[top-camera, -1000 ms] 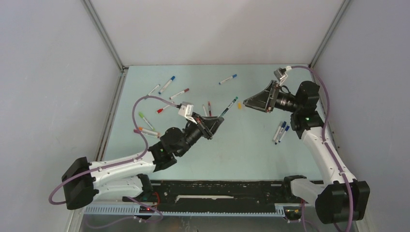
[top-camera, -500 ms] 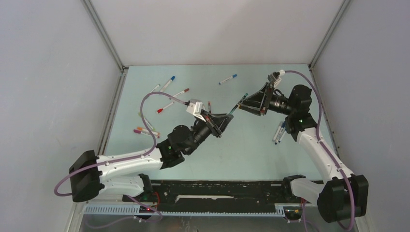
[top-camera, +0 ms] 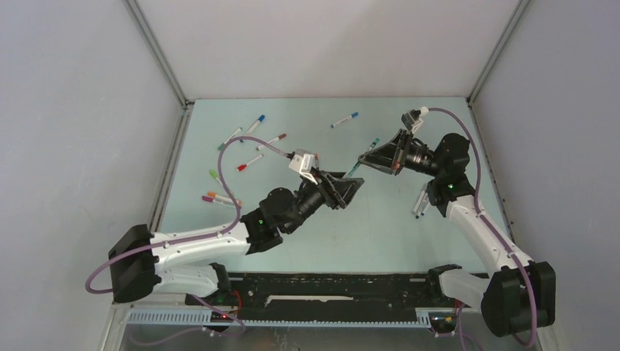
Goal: Open the pen caps
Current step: Open the pen cap from the pen, then place the pen cap at the center of the board, then place the pen at the center of the board.
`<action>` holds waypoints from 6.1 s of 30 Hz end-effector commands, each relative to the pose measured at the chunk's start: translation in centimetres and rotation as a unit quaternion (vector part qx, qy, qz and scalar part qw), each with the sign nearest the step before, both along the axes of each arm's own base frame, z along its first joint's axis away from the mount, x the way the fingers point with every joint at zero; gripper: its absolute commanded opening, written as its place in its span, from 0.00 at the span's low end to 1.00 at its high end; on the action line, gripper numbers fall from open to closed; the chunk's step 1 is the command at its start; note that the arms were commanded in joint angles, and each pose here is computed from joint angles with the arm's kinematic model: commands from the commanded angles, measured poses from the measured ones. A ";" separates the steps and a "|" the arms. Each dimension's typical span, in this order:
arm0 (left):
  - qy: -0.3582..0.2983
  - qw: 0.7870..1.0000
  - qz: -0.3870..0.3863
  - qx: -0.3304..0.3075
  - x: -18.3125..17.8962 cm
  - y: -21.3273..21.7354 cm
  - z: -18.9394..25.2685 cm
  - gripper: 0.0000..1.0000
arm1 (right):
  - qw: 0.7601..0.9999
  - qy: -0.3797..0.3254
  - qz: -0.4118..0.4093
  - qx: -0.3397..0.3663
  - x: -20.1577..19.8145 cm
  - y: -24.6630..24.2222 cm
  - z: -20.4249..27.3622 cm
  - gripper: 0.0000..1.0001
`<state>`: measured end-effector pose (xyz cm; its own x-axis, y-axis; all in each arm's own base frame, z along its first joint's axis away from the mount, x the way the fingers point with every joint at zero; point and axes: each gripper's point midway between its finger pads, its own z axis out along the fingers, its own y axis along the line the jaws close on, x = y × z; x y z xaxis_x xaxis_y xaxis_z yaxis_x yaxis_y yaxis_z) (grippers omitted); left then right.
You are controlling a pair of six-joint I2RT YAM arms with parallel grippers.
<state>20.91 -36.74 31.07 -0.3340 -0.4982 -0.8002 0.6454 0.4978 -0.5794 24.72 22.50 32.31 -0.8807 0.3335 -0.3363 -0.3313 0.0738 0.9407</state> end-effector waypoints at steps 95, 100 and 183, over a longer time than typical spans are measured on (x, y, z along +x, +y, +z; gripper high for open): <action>0.373 0.865 0.219 0.255 7.7 19.0 -23.4 0.00 | 0.899 0.052 0.054 -0.432 8.2 -8.0 -26.0 0.00; 0.401 0.850 0.206 0.272 7.8 18.7 -25.1 0.01 | 0.892 0.079 0.054 -0.441 8.5 -8.7 -26.9 0.02; 0.447 0.825 0.182 0.293 8.9 19.2 -26.5 0.47 | 0.920 -0.001 0.076 -0.385 9.9 -9.1 -19.1 0.34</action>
<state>29.40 -18.18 2.19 -0.8533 -0.3196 -0.4121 -0.1837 0.9238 -0.3360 35.45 13.82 8.21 -0.9691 -0.0803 -0.2333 -0.2205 0.7062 0.6728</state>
